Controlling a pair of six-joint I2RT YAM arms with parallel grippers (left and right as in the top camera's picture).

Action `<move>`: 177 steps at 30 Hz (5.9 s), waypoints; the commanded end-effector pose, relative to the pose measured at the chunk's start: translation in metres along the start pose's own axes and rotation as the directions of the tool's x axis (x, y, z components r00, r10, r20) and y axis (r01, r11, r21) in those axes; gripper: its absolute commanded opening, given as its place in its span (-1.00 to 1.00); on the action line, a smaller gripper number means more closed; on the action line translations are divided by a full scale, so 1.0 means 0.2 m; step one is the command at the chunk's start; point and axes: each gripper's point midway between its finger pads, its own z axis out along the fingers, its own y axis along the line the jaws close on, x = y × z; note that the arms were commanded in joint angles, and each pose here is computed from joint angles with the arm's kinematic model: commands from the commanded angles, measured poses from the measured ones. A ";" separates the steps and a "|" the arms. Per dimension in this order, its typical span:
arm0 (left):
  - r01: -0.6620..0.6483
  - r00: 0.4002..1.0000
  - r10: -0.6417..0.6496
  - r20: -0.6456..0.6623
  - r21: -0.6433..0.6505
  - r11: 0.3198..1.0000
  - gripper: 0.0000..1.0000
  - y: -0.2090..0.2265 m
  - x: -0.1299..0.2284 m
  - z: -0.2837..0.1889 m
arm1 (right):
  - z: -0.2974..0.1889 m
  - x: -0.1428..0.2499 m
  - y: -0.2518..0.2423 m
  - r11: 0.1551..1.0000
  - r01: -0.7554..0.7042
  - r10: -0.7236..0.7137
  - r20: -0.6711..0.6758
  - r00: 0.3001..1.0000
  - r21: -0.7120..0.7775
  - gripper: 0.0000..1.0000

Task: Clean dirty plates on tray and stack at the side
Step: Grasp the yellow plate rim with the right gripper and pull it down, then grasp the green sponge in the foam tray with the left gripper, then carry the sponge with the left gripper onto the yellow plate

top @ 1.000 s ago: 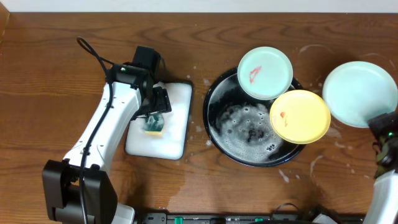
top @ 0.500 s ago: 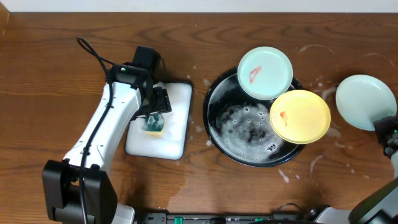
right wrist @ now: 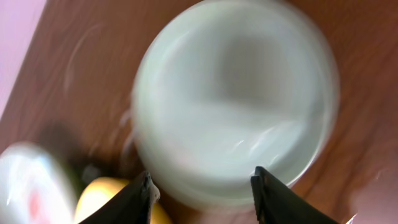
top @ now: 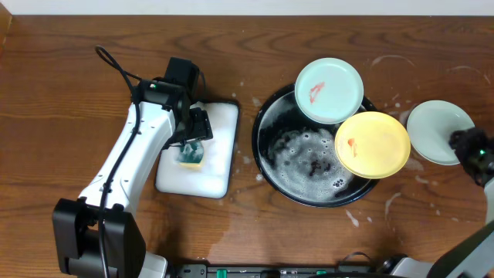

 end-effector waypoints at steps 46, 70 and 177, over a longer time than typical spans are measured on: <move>0.001 1.000 -0.001 0.000 -0.009 1.000 0.62 0.01 0.01 -0.01 | -0.07 1.07 0.39 0.870 0.492 -0.431 -0.518 0.739 -0.022 -0.98; 0.001 1.000 -0.001 0.000 -0.009 1.000 0.62 0.01 0.01 -0.01 | -0.01 0.92 0.48 0.706 0.700 -0.648 -0.495 0.579 -0.104 -0.03; -0.086 0.996 0.084 -0.034 -0.045 0.995 -0.85 0.06 0.15 0.60 | 0.22 1.14 0.26 0.774 0.625 -0.518 -0.668 0.535 -0.099 -0.98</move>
